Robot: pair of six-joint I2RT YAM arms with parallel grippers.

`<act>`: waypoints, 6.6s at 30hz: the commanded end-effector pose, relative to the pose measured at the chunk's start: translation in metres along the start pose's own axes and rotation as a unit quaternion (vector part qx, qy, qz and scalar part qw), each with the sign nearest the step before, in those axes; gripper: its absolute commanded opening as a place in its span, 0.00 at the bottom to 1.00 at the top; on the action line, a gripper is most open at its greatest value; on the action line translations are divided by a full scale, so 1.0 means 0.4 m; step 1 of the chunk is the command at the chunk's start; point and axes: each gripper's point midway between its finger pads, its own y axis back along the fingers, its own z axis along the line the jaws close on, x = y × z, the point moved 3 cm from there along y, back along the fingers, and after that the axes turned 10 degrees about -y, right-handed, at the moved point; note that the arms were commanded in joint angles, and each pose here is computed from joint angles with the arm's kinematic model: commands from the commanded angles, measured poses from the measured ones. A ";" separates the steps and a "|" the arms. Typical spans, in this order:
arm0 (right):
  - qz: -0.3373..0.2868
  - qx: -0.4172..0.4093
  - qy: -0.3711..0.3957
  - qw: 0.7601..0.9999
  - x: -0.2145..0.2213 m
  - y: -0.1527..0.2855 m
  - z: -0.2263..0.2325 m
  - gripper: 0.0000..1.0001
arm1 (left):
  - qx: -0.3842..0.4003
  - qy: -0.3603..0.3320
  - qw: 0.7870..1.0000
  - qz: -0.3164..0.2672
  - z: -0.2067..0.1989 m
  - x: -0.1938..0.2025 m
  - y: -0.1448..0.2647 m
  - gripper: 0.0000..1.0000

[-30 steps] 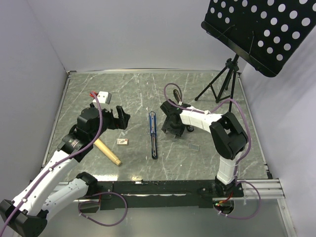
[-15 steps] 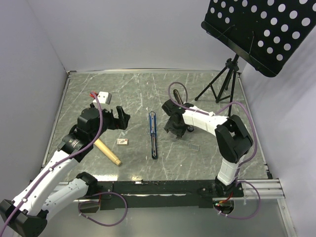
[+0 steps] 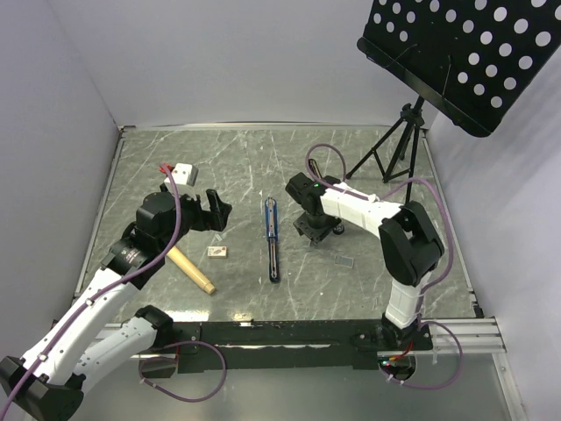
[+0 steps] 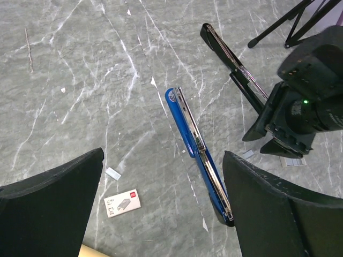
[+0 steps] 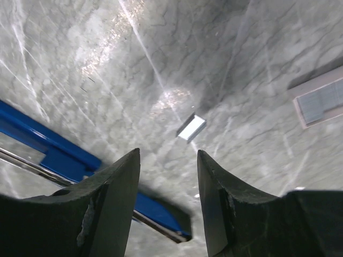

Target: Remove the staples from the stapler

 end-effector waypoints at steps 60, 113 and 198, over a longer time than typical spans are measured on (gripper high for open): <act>-0.011 0.105 -0.110 0.988 0.027 -0.103 -0.081 0.44 | 0.026 0.002 1.000 -0.007 -0.023 -0.006 -0.010 0.97; -0.038 -0.032 0.244 0.968 -0.099 0.000 -0.213 0.14 | 0.025 0.000 1.000 -0.001 -0.024 0.000 -0.013 0.97; -0.035 -0.042 0.253 0.966 -0.150 -0.021 -0.248 0.28 | 0.023 0.000 1.000 0.003 -0.023 0.005 -0.021 0.97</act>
